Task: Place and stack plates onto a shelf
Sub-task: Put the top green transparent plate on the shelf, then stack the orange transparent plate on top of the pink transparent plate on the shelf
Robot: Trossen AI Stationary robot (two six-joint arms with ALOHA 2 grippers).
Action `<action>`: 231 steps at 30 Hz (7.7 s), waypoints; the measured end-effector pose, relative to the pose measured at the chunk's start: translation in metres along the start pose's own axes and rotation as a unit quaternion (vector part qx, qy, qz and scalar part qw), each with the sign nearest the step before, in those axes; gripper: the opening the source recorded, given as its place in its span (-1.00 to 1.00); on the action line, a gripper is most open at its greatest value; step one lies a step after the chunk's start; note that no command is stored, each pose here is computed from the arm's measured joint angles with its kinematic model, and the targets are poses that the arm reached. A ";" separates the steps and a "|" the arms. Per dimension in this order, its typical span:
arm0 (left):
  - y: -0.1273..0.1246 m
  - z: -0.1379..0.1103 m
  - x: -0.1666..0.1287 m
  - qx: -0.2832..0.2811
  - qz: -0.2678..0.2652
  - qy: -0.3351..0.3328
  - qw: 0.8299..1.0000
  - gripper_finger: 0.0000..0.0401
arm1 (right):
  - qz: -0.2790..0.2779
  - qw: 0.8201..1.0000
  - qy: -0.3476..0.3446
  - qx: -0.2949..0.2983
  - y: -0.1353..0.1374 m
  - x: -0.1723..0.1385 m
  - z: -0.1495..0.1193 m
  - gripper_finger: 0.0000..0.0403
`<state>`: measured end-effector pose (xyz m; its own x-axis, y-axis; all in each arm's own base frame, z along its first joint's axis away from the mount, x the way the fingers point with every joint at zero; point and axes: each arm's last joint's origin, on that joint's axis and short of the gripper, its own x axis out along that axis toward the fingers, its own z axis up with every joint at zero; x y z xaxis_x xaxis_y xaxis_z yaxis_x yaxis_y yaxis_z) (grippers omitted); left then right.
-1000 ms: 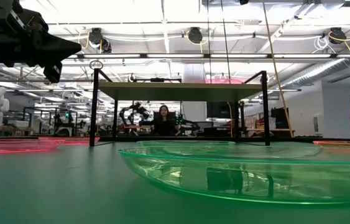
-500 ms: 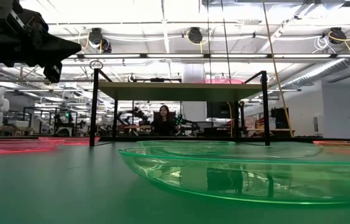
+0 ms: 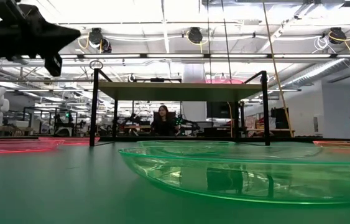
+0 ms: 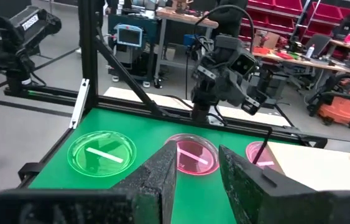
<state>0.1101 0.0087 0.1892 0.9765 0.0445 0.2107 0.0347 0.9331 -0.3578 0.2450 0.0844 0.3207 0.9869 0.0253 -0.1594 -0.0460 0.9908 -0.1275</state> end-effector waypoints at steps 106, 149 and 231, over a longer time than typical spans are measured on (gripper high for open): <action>-0.061 -0.138 0.202 0.505 -0.082 0.533 0.674 -0.86 | -0.021 0.998 -0.058 0.012 -0.004 -0.020 0.003 -0.48; 0.007 0.069 0.202 0.509 0.088 0.536 0.668 -1.00 | -0.006 0.996 -0.082 0.020 0.003 -0.039 0.013 -0.48; -0.078 0.103 0.125 0.318 -0.002 0.191 0.929 -0.57 | -0.044 0.996 -0.065 0.047 0.005 -0.038 -0.068 -0.48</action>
<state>0.2073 -0.0216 0.3365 0.9851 0.0246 -0.1703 0.0240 0.9605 0.2774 0.1965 0.0798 0.2595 0.9985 -0.0503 -0.0228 0.0493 0.9979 -0.0414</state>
